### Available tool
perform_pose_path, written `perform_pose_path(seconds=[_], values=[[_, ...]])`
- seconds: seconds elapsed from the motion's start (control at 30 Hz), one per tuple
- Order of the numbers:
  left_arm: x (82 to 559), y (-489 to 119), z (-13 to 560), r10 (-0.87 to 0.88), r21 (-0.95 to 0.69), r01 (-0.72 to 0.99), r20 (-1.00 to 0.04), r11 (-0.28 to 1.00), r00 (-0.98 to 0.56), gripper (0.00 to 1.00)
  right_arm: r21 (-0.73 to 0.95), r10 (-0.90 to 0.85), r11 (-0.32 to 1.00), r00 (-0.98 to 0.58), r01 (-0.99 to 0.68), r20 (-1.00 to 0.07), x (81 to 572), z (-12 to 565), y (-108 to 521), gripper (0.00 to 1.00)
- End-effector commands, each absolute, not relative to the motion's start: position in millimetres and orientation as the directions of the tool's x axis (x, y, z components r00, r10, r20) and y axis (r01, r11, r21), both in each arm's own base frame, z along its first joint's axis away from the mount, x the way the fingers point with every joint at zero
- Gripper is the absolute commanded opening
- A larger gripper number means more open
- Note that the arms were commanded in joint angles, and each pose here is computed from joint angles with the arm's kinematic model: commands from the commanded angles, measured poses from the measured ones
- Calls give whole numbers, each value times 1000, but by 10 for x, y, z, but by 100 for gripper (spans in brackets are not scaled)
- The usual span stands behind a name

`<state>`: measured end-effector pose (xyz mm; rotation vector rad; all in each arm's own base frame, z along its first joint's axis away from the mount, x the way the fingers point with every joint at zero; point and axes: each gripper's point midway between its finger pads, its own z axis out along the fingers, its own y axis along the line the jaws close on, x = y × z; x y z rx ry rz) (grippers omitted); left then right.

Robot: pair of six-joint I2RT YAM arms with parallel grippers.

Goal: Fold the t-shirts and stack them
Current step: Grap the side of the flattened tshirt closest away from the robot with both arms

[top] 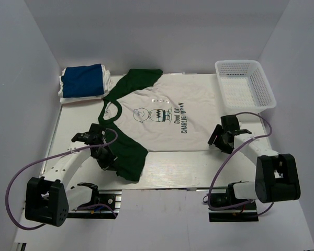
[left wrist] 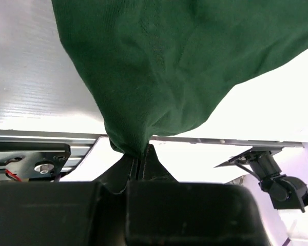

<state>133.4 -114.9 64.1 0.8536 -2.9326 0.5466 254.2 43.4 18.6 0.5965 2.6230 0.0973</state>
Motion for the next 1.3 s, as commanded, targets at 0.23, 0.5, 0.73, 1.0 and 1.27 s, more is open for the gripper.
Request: perform_pose_path(seconds=[0.23,0.5,0.73,1.0,1.27], values=[[1205,-1205,765,-467,-342,-501,182,795,-865,0,233,483,875,-794,424,-369,2546,-5,509,14],[817,-1182,1010,-453,-307,-525,277,794,-848,0,152,436,900,-847,408,-305,2076,199,414,0],[695,-1263,1026,-438,-363,-530,310,766,-844,0,243,428,895,-876,375,-223,1764,238,609,0],[1912,-1556,1393,-367,-588,-317,37,744,-929,0,297,358,918,-872,263,-333,2370,584,710,0],[2907,-1499,1639,-412,-571,-252,-167,781,-896,0,307,316,932,-849,194,-424,3007,959,776,0]])
